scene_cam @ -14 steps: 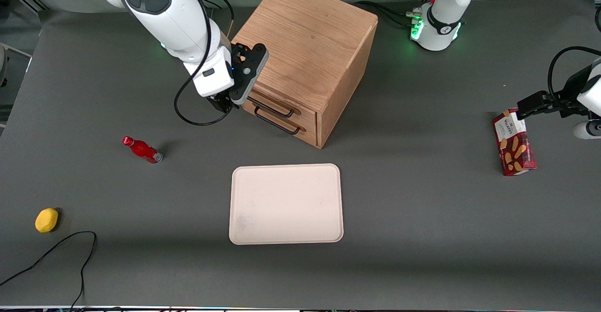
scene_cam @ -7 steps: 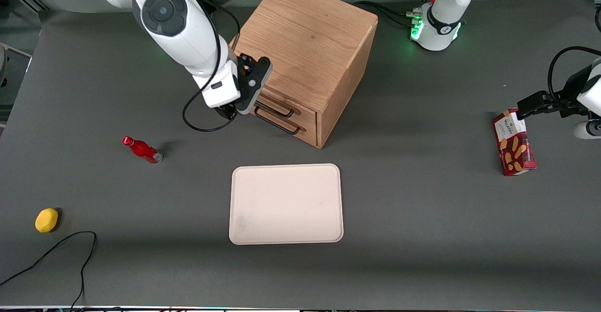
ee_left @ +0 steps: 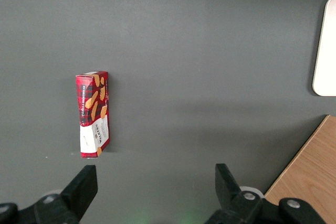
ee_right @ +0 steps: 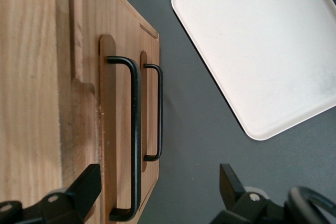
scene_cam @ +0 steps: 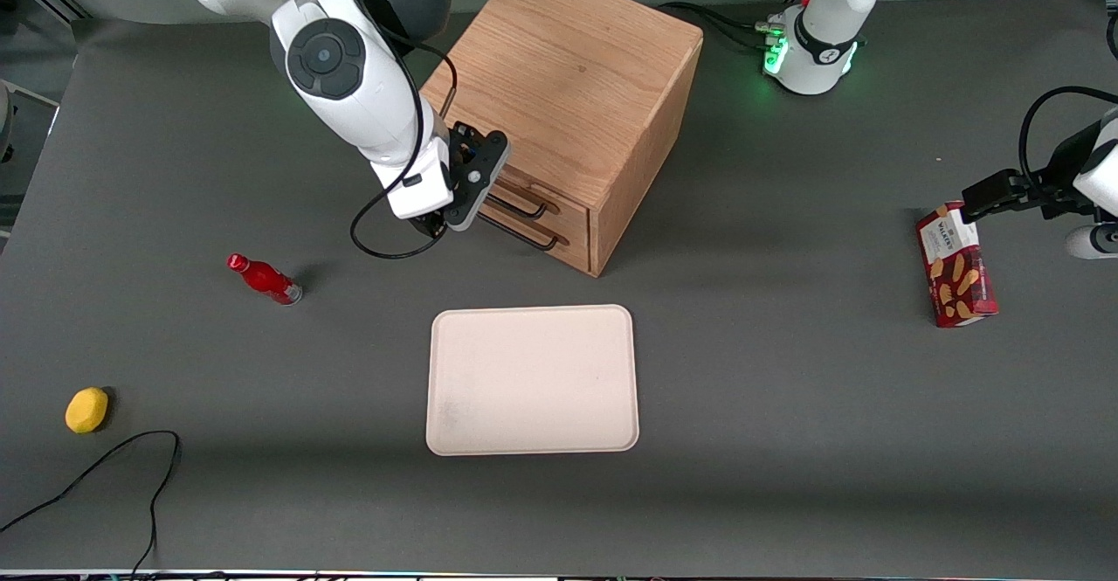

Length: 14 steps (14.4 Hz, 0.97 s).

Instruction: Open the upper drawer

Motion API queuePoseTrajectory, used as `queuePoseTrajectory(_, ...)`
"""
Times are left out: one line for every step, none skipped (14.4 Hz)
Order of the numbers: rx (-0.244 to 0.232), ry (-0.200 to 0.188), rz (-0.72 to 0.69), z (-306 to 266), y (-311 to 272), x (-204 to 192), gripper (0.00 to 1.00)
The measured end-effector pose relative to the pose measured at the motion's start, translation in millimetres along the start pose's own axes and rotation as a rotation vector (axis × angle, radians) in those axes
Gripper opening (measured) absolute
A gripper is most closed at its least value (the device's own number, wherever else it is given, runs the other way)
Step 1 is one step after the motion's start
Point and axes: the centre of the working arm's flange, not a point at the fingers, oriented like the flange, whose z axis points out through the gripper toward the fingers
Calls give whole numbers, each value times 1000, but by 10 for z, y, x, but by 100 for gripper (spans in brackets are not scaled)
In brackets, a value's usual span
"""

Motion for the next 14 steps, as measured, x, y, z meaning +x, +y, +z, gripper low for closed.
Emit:
queuePoseTrajectory(-2,2,2,35,8,-4,100)
queuePoseTrajectory(-4,5,3,71,16,-8,100)
queuePoseTrajectory(-5,5,5,106,22,-14,100)
queuePoseTrajectory(-6,6,6,140,28,-19,100)
queuePoseTrajectory(-6,4,8,171,31,-24,100)
queuePoseTrajectory(-6,5,8,196,31,-25,100)
queuePoseTrajectory(-8,6,7,219,29,-21,100)
queuePoseTrajectory(-7,4,7,241,25,-20,100)
queuePoseTrajectory(-6,1,7,268,26,-17,100)
queuePoseTrajectory(-8,2,7,296,32,-10,100)
queuePoseTrajectory(-11,2,9,355,49,9,100)
queuePoseTrajectory(-12,3,10,388,59,17,100)
queuePoseTrajectory(-15,5,11,426,69,19,100)
queuePoseTrajectory(-18,9,13,461,77,16,100)
